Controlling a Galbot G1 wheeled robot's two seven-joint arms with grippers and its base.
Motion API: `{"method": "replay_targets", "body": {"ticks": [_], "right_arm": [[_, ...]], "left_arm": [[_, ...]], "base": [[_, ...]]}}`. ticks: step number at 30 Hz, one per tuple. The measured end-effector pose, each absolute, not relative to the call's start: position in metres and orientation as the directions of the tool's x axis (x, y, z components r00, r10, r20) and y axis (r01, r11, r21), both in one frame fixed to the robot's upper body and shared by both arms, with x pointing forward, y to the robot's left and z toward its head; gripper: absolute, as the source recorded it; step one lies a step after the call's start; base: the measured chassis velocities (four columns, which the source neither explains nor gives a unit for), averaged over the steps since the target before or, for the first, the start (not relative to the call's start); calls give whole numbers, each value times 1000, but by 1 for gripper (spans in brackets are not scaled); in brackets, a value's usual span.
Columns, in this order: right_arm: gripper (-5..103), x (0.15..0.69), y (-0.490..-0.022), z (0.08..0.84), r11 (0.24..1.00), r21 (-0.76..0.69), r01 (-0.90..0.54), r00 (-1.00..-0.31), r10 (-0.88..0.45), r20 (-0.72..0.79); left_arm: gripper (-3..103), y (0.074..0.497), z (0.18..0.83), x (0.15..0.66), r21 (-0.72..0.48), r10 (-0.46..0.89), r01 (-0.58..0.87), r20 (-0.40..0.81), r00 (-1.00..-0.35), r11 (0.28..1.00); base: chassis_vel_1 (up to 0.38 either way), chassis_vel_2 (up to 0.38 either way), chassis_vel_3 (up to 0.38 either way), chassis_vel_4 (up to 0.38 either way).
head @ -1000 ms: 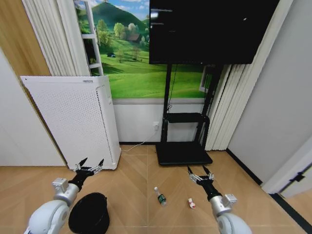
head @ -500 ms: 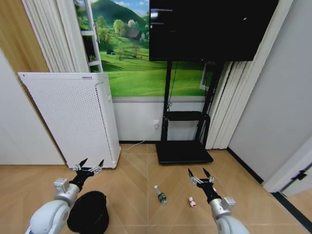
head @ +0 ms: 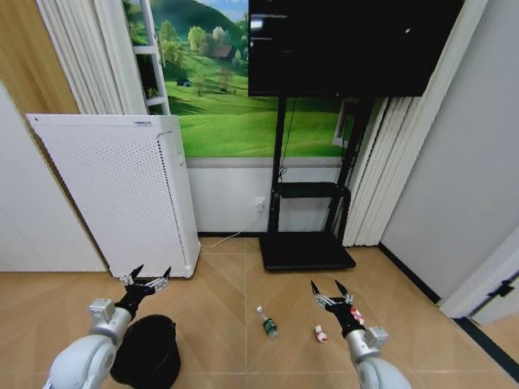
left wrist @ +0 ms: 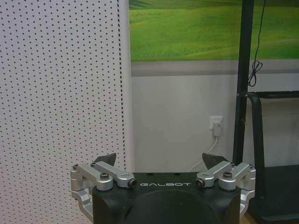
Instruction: Pick up the trash bin and place the garbage on the floor into it.
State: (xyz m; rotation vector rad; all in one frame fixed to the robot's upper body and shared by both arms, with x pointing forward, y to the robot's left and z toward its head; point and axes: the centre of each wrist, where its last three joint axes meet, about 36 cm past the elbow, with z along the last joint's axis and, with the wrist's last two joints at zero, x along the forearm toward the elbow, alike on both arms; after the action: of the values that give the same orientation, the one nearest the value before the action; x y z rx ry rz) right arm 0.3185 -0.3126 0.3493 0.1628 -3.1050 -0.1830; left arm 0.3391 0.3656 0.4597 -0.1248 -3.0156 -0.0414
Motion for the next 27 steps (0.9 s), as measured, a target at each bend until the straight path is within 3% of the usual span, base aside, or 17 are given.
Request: {"method": "replay_targets", "body": {"ticks": [27], "right_arm": [[100,320,-313,346,989,117,-94,-995,-98,30]], "left_arm": [[100,373,452,344,9,74,76,139,-987,997]], "base": [[0,0,0,0]]}}
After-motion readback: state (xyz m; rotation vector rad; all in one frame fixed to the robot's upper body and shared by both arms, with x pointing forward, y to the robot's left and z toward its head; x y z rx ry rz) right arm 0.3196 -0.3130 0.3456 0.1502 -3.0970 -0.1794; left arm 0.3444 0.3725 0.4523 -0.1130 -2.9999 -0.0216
